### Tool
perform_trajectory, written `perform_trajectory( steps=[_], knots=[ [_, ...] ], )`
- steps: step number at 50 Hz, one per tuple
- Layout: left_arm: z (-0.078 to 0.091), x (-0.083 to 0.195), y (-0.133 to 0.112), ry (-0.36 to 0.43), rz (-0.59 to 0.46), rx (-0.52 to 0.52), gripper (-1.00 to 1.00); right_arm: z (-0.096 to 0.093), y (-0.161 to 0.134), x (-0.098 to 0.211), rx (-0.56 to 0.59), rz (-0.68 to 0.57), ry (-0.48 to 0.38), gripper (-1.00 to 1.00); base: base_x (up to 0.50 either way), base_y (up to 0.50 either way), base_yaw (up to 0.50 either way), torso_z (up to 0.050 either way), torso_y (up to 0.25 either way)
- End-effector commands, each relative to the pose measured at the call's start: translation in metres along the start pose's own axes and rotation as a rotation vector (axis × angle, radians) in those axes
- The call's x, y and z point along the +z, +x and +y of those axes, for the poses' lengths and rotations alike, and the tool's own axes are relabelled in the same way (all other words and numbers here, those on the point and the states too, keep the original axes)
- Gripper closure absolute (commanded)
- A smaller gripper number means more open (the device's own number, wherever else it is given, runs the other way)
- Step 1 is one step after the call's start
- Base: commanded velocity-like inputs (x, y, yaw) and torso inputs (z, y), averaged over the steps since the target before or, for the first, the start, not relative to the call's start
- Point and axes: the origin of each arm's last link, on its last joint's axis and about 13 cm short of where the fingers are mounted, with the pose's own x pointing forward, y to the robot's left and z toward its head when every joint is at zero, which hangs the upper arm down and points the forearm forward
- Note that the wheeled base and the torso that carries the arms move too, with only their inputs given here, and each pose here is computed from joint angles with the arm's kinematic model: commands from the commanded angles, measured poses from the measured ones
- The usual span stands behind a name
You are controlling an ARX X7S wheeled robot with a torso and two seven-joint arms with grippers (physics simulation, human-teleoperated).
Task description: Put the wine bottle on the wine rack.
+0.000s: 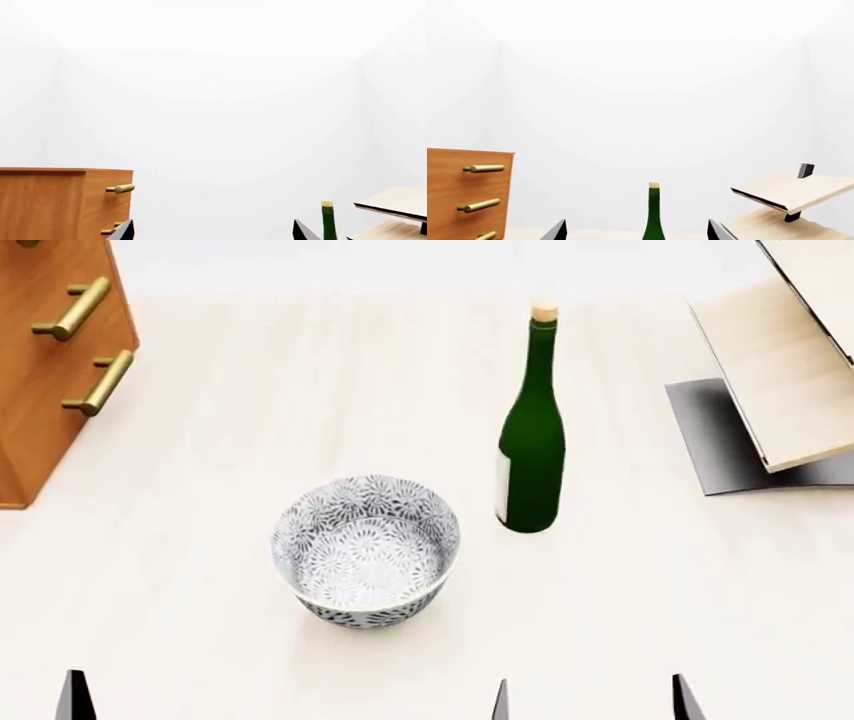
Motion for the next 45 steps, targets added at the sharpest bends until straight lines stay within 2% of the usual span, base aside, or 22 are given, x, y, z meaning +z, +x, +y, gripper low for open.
perform_trajectory(
  steps=[1, 45],
  knots=[
    [-0.0005, 0.0, -0.0002, -0.002, 0.0, -0.002, -1.0, 0.0006, -0.0002, -0.0006, 0.003, 0.003, -0.002, -1.0, 0.12, 0.0, 0.0, 0.0, 0.0],
    [-0.0017, 0.0015, -0.0015, -0.012, -0.001, -0.01, -1.0, 0.0026, -0.0016, -0.0004, 0.014, 0.009, 0.007, -1.0, 0.12, 0.0, 0.0, 0.0, 0.0]
  ],
)
